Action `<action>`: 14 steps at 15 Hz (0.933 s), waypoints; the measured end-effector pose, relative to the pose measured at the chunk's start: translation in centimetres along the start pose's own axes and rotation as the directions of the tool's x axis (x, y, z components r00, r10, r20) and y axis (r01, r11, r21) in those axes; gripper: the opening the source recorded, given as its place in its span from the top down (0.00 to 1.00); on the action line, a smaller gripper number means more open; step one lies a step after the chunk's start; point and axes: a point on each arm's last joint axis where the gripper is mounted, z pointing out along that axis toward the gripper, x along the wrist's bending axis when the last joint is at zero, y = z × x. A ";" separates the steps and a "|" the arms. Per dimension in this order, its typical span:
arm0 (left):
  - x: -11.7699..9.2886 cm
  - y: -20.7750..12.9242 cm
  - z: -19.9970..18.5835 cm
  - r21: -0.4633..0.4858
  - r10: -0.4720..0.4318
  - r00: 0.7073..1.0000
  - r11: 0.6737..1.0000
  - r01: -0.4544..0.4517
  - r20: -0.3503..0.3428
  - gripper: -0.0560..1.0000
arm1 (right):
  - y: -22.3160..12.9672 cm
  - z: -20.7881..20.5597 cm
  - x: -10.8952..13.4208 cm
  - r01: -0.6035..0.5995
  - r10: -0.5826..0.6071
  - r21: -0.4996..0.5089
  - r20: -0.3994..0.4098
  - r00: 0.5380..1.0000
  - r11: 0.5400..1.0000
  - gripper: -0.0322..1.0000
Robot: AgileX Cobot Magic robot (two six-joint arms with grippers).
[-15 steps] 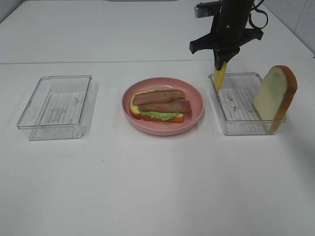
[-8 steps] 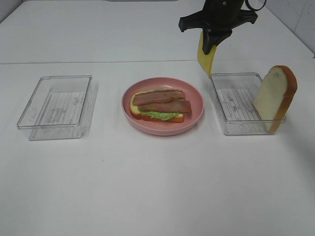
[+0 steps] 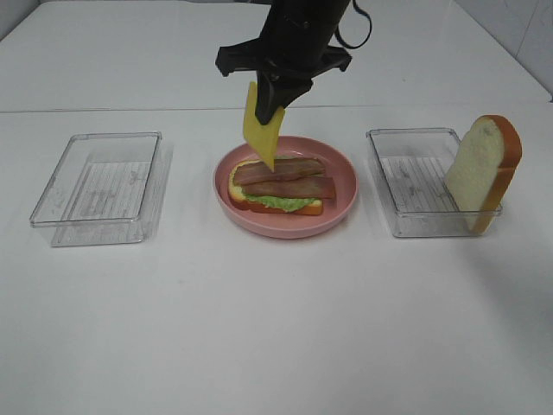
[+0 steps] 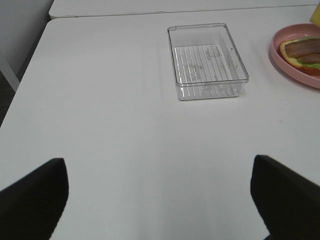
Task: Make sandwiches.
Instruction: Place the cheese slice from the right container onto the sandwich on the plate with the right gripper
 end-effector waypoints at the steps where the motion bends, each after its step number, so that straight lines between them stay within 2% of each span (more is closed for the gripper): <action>1: 0.0 0.0 0.0 0.000 0.000 1.000 1.000 0.000 0.000 0.09 | 0.0 0.9 0.5 0.014 -0.013 0.014 -0.038 0.999 1.000 0.95; 3: 0.0 0.0 0.0 0.000 0.000 1.000 1.000 0.000 0.000 0.09 | 0.0 3.1 0.5 0.026 -0.022 0.052 -0.080 0.997 0.998 0.95; 6: 0.0 0.0 0.0 0.000 0.000 1.000 1.000 0.000 0.000 0.09 | -0.1 5.2 -0.1 0.019 -0.012 0.089 -0.082 0.997 0.996 0.95; 10: 0.0 0.0 0.0 0.000 0.000 1.000 1.000 0.000 0.000 0.09 | -0.3 7.3 -1.3 0.025 -0.023 0.116 -0.023 0.999 0.993 0.95; 14: 0.0 0.0 0.0 0.000 0.002 1.000 1.000 -0.002 0.000 0.09 | -0.1 7.6 -2.5 0.047 -0.057 0.109 0.099 0.993 0.993 0.95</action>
